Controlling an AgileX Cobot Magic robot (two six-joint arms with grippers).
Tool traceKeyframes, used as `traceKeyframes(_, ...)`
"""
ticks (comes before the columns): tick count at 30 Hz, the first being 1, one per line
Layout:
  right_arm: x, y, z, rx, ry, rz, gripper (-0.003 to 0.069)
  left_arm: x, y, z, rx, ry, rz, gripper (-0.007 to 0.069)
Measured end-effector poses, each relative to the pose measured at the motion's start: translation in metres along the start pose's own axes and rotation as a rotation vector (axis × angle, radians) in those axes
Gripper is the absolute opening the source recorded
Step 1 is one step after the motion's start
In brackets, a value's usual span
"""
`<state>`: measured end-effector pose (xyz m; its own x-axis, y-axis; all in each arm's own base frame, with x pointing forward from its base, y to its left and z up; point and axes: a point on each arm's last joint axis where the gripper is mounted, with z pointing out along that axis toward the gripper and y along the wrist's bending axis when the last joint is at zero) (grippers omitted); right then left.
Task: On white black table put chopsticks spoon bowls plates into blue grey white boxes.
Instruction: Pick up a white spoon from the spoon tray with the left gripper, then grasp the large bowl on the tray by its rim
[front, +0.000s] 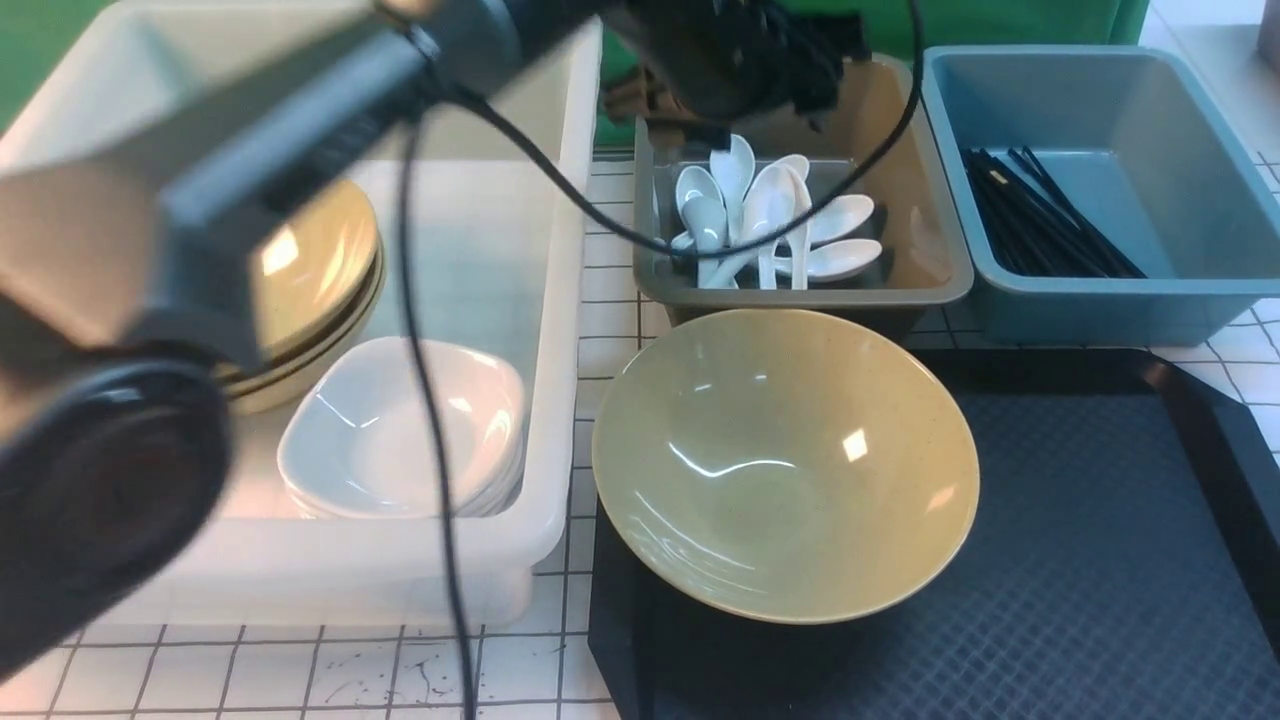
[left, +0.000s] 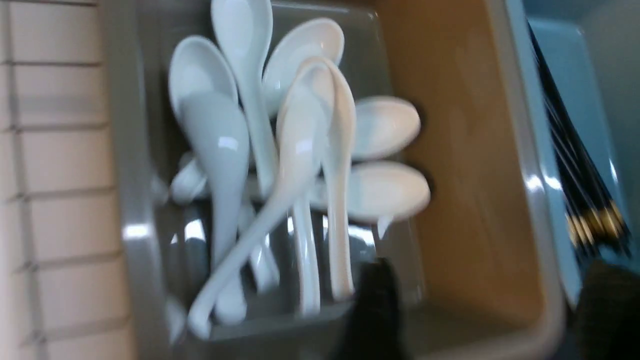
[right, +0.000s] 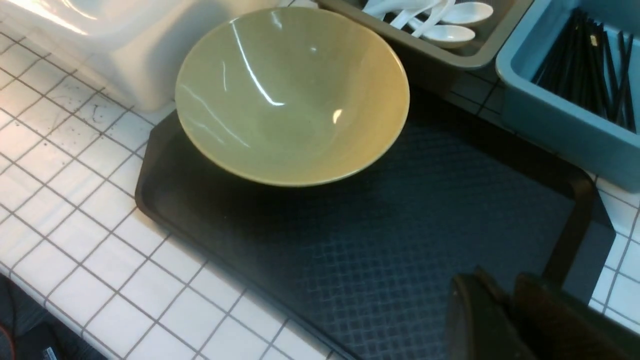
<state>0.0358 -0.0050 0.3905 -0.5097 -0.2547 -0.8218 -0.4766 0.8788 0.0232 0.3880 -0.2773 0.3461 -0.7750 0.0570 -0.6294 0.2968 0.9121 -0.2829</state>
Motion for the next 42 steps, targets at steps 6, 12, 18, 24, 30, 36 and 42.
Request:
traceKeyframes(6, 0.010, -0.009, -0.015, -0.021, -0.066, 0.025, 0.0120, 0.030, -0.048, -0.074, 0.047, 0.122, 0.185, 0.0012)
traceKeyframes(12, 0.022, -0.019, -0.031, -0.047, -0.141, 0.055, 0.0120, 0.105, -0.096, -0.069, 0.081, 0.319, 0.338, -0.0001)
traceKeyframes(18, 0.030, -0.023, -0.040, -0.079, -0.177, 0.076, 0.0120, 0.171, -0.109, -0.033, 0.066, 0.464, 0.457, 0.0050)
traceKeyframes(24, 0.032, -0.021, -0.041, -0.104, -0.172, 0.078, 0.0120, 0.181, -0.101, 0.001, 0.029, 0.467, 0.483, 0.0307)
traceKeyframes(30, 0.032, -0.021, -0.041, -0.107, -0.171, 0.075, 0.0120, 0.186, -0.093, 0.035, -0.007, 0.466, 0.493, 0.0491)
traceKeyframes(36, 0.032, -0.021, -0.041, -0.108, -0.171, 0.070, 0.0120, 0.205, -0.087, 0.071, -0.034, 0.509, 0.584, 0.0388)
traceKeyframes(42, 0.032, -0.020, -0.041, -0.111, -0.170, 0.071, 0.0120, 0.194, -0.093, 0.052, -0.043, 0.451, 0.668, 0.0190)
